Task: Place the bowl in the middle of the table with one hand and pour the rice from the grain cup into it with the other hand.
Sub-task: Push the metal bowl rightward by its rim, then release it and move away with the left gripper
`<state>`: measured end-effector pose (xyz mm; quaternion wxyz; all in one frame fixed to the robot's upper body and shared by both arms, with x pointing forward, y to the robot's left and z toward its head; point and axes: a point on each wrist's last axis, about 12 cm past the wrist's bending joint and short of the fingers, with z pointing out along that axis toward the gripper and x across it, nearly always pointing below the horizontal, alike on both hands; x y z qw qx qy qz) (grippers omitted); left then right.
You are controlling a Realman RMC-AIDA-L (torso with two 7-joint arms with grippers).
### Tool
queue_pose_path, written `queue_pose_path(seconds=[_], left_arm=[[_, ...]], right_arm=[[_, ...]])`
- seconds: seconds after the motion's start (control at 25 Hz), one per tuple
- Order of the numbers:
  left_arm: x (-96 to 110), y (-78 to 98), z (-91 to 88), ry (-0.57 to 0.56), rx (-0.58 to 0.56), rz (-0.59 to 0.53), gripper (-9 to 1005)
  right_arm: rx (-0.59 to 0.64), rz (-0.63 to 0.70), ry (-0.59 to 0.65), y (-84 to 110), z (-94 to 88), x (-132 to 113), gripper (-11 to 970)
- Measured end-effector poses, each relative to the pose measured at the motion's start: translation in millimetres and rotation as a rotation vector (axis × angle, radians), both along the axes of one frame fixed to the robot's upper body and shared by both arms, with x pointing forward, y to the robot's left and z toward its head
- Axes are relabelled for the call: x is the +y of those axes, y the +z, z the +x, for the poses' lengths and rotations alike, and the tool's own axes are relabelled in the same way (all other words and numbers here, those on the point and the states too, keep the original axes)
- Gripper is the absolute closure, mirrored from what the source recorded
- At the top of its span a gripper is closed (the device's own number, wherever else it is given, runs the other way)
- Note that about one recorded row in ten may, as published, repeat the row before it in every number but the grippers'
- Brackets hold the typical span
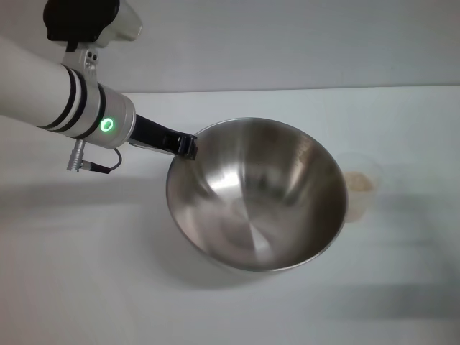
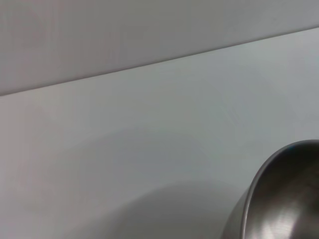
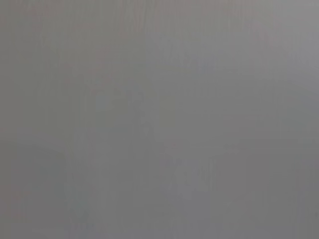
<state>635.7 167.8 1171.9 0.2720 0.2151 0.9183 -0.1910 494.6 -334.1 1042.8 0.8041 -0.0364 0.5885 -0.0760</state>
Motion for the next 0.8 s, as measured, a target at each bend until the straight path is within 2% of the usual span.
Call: queue_pose_path(seconds=[0.8], left_arm=[[10.1, -7.7, 1.7, 0.002, 0.003, 0.049, 888]], right_arm=[[-0.006, -0.003, 0.006, 1.8, 3.3, 1.4, 384]])
